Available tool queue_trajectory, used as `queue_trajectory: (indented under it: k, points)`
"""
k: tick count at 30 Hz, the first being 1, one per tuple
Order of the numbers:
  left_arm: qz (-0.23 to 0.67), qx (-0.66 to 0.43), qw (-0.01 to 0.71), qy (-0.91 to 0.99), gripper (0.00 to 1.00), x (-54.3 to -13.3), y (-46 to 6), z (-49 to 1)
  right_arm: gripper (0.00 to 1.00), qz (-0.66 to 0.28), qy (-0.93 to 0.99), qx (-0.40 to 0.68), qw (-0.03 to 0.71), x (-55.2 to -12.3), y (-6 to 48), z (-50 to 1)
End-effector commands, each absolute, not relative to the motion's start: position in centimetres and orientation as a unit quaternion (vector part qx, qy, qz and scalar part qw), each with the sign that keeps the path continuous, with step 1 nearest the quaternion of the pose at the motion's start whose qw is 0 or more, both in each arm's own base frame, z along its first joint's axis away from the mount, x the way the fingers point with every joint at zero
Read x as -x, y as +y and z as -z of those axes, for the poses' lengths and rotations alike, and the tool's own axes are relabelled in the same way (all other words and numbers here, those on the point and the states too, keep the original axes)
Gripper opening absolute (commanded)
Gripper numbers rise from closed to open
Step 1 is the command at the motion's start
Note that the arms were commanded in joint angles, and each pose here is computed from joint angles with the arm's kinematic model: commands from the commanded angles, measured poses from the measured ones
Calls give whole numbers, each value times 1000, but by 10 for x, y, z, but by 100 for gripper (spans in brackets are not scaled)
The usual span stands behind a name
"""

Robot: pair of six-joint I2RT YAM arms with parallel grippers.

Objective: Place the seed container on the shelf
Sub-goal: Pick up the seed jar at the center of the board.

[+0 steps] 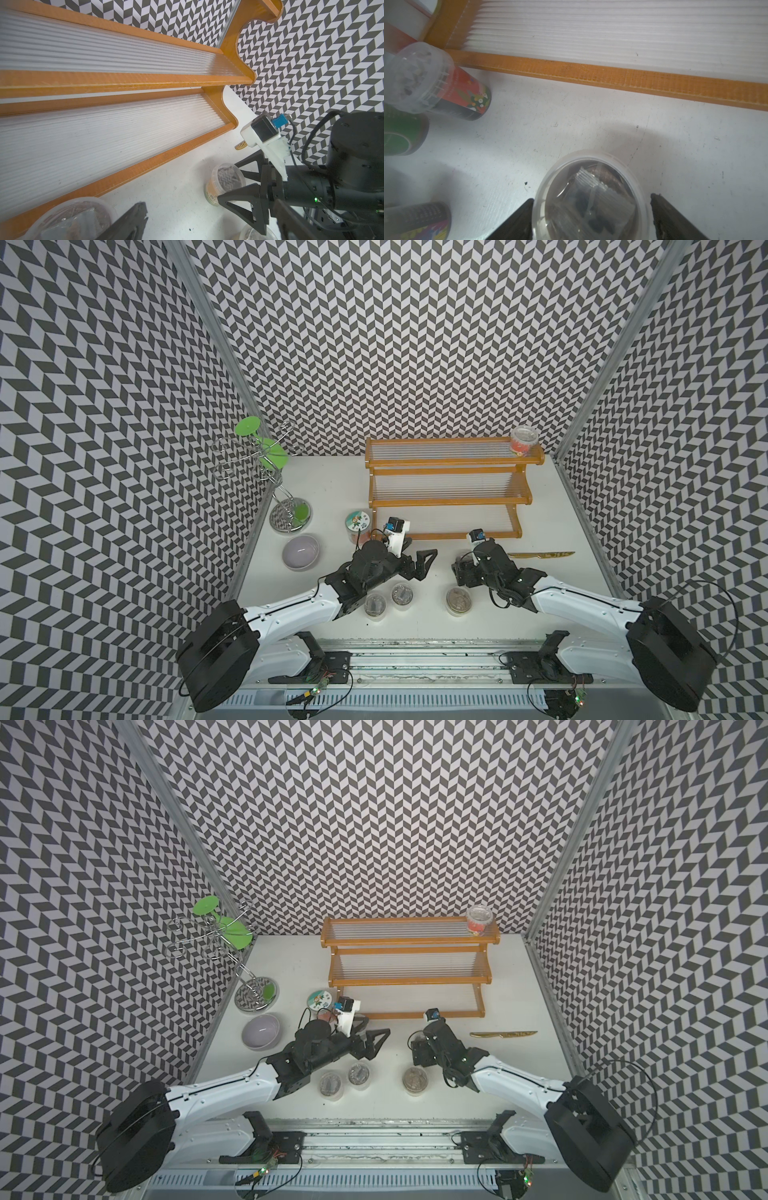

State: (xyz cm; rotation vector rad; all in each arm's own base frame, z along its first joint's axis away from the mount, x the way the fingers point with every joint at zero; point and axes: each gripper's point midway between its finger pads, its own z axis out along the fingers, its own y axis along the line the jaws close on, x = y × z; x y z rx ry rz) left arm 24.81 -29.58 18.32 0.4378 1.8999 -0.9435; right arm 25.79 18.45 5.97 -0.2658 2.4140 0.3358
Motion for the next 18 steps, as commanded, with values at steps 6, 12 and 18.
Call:
queue_trajectory:
  k: [6, 12, 18]
  points:
    - [400, -185, 476, 761, 100, -249, -303, -195, 80, -117, 924, 101, 349, -269, 190, -68]
    - [400, -184, 474, 763, 100, -250, -304, -193, 77, -116, 924, 100, 351, -270, 189, -74]
    - [400, -185, 471, 765, 99, -251, -306, -191, 78, -110, 928, 101, 342, -268, 188, -73]
